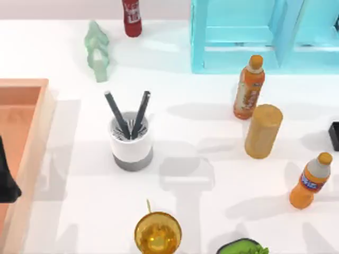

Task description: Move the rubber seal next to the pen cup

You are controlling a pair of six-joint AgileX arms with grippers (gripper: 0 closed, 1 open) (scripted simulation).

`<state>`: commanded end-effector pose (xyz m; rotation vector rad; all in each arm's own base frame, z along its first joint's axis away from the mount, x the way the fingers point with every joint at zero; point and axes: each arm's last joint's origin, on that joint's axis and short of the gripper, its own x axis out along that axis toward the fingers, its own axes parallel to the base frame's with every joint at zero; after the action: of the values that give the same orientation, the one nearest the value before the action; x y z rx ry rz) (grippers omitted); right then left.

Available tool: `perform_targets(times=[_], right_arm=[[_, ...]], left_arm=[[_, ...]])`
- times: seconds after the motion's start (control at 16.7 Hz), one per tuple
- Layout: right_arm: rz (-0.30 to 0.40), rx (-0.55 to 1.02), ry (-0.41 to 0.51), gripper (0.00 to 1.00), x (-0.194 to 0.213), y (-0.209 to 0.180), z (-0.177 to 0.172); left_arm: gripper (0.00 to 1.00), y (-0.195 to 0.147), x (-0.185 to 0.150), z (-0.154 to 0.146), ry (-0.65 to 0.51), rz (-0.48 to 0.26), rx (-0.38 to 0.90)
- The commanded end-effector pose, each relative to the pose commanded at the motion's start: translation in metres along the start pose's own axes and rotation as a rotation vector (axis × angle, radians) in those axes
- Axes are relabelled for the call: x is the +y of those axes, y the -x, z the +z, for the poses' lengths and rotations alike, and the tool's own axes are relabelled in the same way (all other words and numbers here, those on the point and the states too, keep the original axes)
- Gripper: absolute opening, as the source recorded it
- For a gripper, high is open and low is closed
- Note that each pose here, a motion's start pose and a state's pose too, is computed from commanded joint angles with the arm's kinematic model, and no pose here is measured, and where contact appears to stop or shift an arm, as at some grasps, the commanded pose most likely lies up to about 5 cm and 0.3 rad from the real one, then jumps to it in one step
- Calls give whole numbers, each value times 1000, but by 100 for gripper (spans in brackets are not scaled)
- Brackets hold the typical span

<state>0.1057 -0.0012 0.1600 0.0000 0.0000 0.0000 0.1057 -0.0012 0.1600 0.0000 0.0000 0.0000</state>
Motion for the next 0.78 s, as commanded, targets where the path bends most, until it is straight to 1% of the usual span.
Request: perform_targets(times=[0.18,0.36,0.6,0.78], right_arm=[[0,9,0,100,0,0,2],[-2,93,1,100,0,-1,18],[-6,305,3,100,0,-14,63],[-9,523,4,100,0,-44,103]], left_arm=[[100,0,0,0,0,0,0],[100,0,0,0,0,0,0],[100,0,0,0,0,0,0],[100,0,0,0,0,0,0]])
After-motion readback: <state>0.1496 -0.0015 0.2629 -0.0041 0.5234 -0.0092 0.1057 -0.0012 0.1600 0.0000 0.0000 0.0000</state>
